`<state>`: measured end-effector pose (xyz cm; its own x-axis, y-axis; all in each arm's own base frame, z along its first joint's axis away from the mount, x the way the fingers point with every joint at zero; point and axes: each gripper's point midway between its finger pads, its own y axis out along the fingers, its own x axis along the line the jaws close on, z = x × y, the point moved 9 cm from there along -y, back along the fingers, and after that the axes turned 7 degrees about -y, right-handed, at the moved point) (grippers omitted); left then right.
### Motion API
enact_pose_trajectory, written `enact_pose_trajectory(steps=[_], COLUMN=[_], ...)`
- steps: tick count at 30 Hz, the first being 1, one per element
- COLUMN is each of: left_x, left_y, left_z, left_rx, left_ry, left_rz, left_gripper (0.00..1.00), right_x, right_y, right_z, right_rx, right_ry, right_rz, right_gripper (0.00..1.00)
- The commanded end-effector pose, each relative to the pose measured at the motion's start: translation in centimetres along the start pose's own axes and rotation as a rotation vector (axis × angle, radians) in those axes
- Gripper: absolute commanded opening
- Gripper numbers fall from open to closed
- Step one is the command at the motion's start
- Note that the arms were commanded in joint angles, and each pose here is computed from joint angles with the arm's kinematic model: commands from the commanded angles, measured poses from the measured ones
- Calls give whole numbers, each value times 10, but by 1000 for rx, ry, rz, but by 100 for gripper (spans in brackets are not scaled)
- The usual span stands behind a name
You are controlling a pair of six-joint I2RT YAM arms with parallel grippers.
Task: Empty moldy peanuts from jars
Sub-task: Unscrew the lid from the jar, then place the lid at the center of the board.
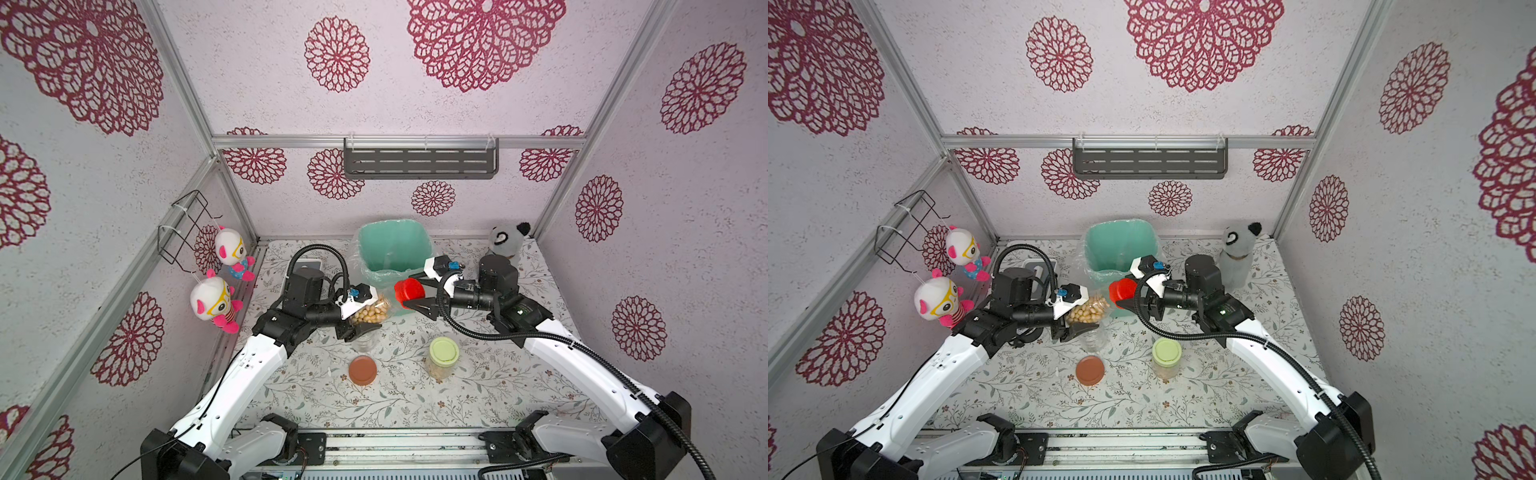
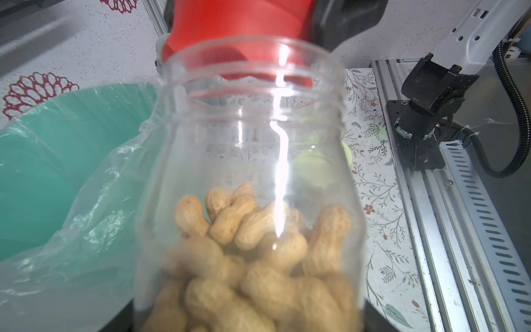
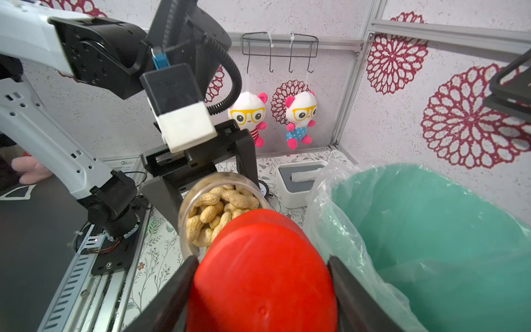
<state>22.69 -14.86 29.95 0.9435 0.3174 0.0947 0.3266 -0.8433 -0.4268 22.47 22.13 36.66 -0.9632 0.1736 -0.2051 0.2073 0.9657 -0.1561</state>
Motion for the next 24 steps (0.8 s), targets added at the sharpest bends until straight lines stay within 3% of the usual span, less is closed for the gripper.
enact_pose_trajectory(steps=[1, 5, 12, 24], left_x=[3, 14, 28, 36], left_y=[-8, -16, -33, -52], left_z=[-9, -14, -21, -2], left_rx=[-40, -91, -199, -227], left_ry=[36, 8, -27, -131], left_rz=[-52, -183, -393, -579], left_gripper=[0, 0, 0, 0], right_x=[6, 16, 55, 101], right_y=[-9, -16, -13, 17], right_z=[-24, -25, -10, 29], right_rx=[-40, -4, 176, 401], right_ry=[-88, -61, -62, 6], right_rz=[-60, -62, -73, -82], right_gripper=[0, 0, 0, 0])
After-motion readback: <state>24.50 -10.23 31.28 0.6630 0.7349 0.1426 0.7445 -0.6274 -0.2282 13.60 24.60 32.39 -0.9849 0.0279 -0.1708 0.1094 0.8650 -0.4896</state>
